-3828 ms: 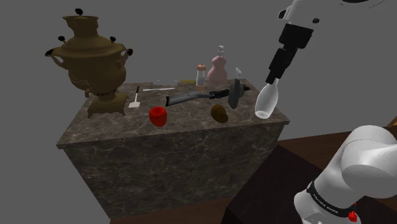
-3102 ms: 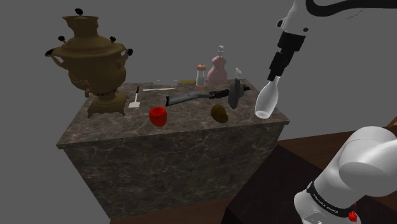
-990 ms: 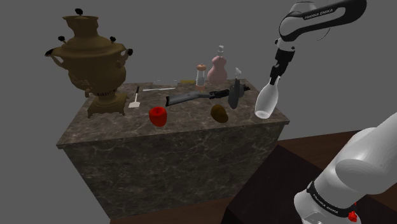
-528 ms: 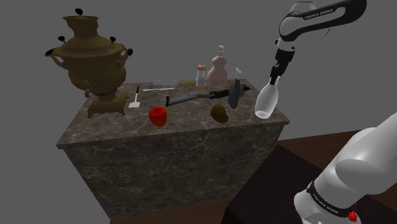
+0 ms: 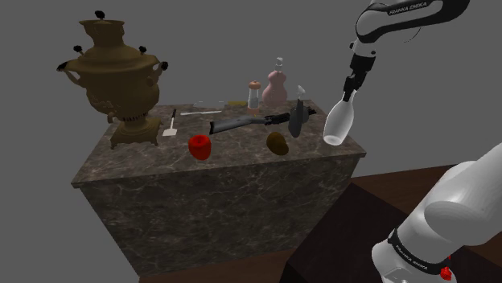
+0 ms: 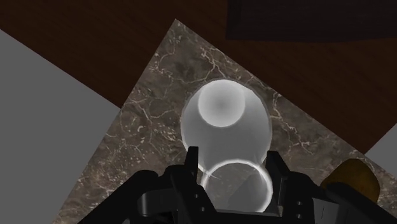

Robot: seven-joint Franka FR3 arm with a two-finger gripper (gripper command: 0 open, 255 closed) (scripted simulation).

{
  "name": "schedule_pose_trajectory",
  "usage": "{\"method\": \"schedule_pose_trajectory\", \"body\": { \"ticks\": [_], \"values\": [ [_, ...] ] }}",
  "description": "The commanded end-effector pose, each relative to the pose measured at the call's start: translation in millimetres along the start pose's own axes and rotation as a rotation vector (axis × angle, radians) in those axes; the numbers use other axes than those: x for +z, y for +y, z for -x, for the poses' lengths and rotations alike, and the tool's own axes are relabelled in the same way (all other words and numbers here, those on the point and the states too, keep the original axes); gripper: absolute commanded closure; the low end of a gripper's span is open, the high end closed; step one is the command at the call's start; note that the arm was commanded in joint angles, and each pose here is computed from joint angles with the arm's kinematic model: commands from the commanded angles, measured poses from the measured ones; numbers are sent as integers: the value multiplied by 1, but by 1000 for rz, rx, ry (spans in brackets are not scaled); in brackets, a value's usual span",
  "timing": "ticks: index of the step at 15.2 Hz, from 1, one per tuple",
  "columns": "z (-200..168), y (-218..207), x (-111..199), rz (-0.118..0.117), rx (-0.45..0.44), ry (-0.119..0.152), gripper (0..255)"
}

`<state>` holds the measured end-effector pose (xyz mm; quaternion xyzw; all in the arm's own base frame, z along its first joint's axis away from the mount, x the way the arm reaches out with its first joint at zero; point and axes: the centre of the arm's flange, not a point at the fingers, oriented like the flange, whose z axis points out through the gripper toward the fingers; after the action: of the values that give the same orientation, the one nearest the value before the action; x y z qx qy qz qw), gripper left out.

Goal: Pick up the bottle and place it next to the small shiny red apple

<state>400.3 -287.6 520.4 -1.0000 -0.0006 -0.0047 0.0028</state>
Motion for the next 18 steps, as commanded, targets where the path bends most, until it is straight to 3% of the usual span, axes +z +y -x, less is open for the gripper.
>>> {"method": "schedule_pose_trajectory", "body": {
  "ticks": [1, 18],
  "values": [
    [1, 1, -11, 0, 0, 0, 255],
    [0, 0, -100, 0, 0, 0, 255]
  ]
}}
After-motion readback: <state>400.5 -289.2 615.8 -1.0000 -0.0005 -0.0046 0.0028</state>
